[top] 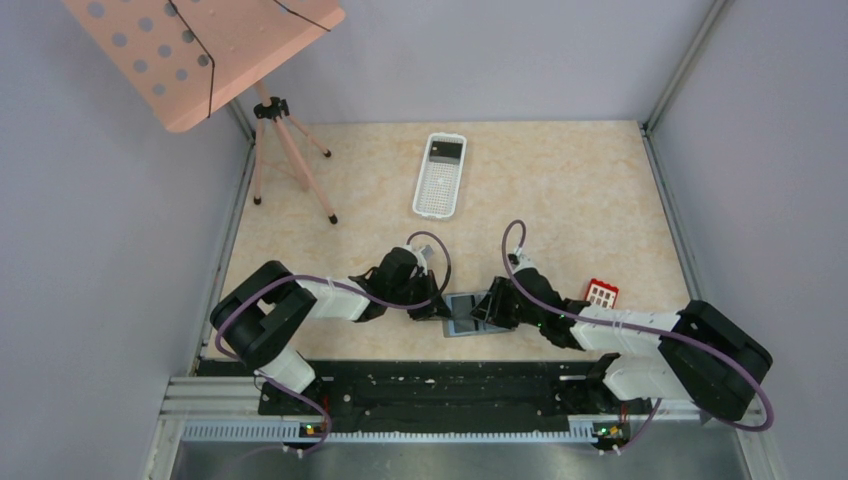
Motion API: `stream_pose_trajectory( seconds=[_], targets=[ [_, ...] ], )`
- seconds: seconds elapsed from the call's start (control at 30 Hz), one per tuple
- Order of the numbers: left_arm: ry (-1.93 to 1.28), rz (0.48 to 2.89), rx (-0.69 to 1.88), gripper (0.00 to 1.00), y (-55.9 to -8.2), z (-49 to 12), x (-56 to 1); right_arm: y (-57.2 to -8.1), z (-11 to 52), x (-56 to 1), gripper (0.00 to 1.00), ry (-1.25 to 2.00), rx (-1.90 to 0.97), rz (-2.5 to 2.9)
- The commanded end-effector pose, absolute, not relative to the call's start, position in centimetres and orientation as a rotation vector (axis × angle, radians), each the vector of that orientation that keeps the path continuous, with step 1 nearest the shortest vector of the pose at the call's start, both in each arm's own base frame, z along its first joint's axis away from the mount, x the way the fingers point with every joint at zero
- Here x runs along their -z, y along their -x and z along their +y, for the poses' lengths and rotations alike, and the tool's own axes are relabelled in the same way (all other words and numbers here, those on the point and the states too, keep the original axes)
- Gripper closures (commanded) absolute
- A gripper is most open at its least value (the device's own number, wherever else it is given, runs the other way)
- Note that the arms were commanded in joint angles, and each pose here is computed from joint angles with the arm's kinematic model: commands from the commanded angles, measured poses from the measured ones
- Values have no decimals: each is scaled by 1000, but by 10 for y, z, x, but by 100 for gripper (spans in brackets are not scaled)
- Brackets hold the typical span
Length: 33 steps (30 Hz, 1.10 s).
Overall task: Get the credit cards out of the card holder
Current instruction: Remove the credit card from the card holder.
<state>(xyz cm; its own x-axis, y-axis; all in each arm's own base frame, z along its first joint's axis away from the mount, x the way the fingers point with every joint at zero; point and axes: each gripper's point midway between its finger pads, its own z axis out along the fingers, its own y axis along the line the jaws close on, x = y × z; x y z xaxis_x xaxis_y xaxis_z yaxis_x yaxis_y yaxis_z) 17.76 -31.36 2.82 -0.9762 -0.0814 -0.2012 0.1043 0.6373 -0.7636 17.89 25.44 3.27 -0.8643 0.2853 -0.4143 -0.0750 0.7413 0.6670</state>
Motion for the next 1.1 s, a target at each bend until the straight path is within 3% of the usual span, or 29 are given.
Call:
stream_pose_trajectory(
  seconds=[0.0, 0.27, 0.83, 0.87, 0.97, 1.07],
  targets=[
    [-26, 2672, 1228, 96, -171, -310, -17, -183, 264, -52, 76, -155, -1083, 2366],
    [-31, 2667, 1231, 96, -171, -309, -21, -184, 252, -66, 100, -92, -1124, 2282],
    [-35, 2708, 1178, 96, -170, -305, -10, -183, 231, -64, 100, -143, -1037, 2301],
    [-35, 2706, 1177, 96, -170, -305, -10, -183, 231, -63, 99, -138, -1039, 2308],
    [-36, 2698, 1180, 96, -171, -305, -12, -184, 236, -63, 84, -127, -1051, 2312],
    [-35, 2703, 1180, 96, -170, -305, -11, -187, 238, -61, 77, -122, -1043, 2318]
  ],
)
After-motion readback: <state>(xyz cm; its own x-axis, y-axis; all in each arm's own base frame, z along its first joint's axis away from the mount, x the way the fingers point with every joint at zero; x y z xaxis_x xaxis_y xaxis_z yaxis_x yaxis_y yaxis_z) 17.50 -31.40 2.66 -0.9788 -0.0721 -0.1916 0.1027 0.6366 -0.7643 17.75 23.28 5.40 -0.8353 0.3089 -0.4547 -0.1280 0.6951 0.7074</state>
